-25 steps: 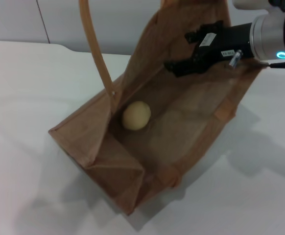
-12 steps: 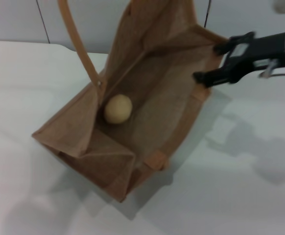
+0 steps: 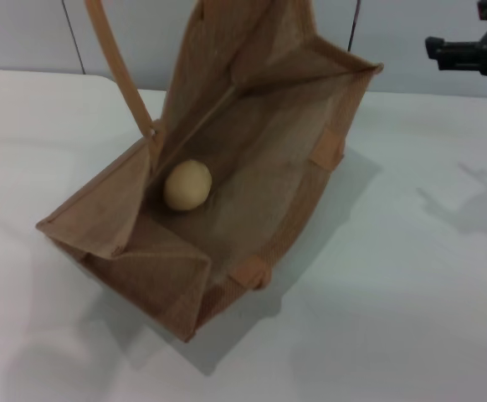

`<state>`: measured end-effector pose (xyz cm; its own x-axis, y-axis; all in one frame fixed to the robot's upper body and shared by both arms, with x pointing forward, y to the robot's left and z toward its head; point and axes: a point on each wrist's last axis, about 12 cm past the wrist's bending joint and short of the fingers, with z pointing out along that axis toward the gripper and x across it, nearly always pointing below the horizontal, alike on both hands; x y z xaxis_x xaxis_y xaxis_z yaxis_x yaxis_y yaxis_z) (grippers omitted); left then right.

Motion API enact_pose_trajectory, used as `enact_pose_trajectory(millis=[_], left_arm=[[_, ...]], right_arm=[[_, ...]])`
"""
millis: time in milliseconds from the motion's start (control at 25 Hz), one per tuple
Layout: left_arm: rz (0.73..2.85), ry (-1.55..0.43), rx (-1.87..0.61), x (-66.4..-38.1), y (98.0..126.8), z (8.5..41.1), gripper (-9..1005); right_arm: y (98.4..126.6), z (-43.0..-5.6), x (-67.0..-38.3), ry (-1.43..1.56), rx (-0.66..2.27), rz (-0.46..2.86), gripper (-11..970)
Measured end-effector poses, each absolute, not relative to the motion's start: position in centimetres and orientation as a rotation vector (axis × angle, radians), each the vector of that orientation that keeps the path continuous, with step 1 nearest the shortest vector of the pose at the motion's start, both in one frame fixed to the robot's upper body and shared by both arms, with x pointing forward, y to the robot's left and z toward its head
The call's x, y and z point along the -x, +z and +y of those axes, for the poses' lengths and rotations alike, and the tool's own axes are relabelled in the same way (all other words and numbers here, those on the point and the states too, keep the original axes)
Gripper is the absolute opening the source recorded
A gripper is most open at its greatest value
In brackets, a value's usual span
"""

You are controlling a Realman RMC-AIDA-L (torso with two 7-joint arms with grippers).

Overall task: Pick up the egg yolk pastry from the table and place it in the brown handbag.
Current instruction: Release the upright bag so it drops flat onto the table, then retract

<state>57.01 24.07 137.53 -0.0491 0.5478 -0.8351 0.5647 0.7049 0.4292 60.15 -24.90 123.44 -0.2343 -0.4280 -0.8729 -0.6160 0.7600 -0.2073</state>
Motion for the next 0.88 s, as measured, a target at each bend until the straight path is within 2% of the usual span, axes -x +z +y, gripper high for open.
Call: enact_pose_trajectory(millis=[280, 480, 840, 880], left_arm=[[1.697, -0.055, -0.839, -57.3, 137.8, 23.8, 131], [1.700, -0.148, -0.779, -57.9, 137.6, 23.5, 325], [1.678, -0.341, -0.805, -59.0, 136.1, 23.1, 772], [1.673, -0.359, -0.814, -59.1, 135.9, 23.0, 783]], right_arm=[[121.6, -25.5, -61.7, 0.251, 0.760, 1.945, 894], [120.9, -25.6, -62.2, 0.263, 0.748, 1.971, 894], [120.0, -25.5, -62.7, 0.275, 0.737, 1.996, 894], [120.0, -25.5, -62.7, 0.275, 0.736, 1.995, 894]])
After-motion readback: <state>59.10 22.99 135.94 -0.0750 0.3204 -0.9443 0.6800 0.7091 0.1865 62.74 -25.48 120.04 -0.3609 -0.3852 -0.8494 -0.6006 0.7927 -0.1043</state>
